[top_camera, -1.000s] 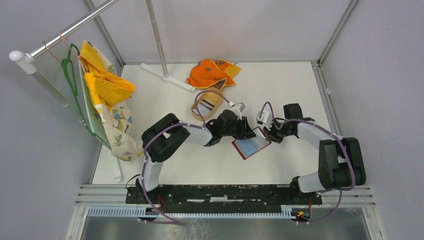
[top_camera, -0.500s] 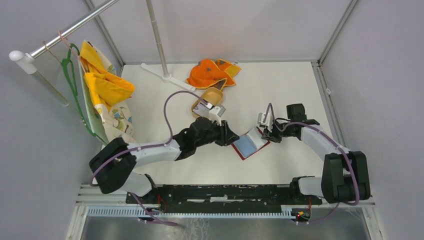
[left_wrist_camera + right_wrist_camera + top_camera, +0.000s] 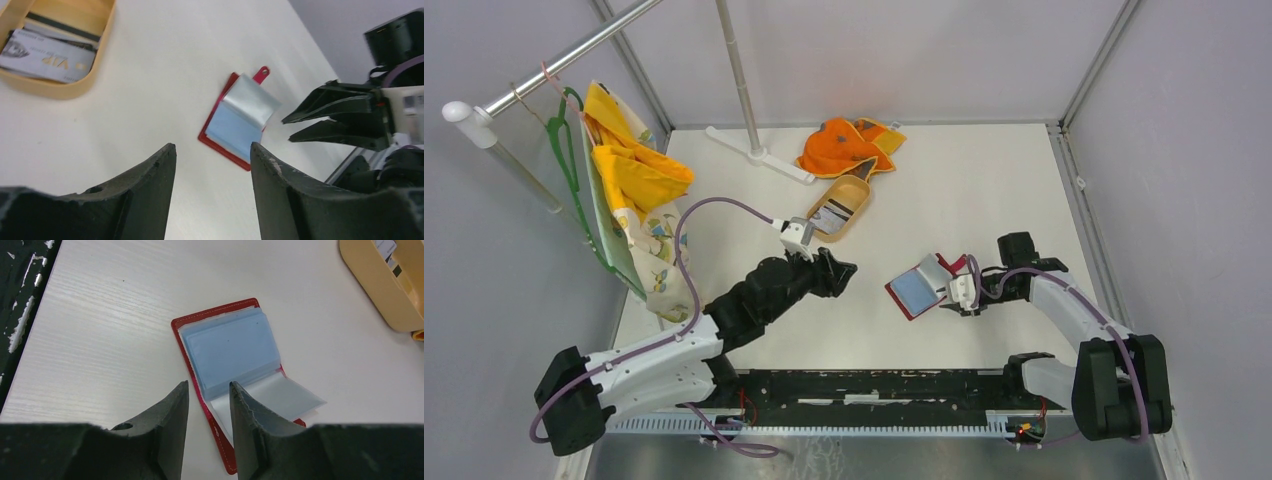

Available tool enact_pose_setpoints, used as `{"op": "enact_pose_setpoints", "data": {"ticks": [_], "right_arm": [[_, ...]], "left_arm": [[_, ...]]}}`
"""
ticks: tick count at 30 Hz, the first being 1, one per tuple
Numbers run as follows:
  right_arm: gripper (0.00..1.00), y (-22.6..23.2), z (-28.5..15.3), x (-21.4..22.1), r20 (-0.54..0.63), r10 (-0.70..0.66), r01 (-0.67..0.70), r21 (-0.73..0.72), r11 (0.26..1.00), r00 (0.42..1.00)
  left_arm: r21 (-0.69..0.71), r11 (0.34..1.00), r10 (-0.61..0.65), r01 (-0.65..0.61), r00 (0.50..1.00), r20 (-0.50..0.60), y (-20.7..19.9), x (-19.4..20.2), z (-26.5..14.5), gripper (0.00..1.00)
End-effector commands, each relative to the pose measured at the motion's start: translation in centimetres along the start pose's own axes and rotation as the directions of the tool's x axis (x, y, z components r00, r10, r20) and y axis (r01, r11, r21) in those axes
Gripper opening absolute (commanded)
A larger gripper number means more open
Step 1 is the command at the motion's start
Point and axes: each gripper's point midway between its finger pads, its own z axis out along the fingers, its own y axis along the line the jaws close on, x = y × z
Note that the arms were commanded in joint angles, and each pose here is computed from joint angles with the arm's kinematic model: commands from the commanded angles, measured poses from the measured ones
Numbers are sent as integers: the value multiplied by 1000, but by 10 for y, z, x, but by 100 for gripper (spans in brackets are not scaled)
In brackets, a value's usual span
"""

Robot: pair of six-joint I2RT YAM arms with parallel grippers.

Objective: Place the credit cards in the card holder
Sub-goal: Move the storage box to the center of the board.

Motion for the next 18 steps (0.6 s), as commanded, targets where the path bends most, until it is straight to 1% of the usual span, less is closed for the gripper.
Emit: {"op": "enact_pose_setpoints", "data": {"ticks": [1,5,10,18], "right_arm": [[40,3,5,-12,59,-72,73,-21,997,996],[36,4,9,-8,35,-62,64,-44,997,997],[36,4,11,-10,33,-61,63,-57,996,998],[36,2,8,-18,45,-44,47,-65,997,998]], "left_arm": [[-132,991,29,-31,999,-20,33,17,-5,63],[-205,979,9,-17,999,-37,48,25,-5,64],[-307,951,13,-26,999,-44,65,23,-1,66],[-375,927,-12,-11,998,-58,83,14,16,67]]}}
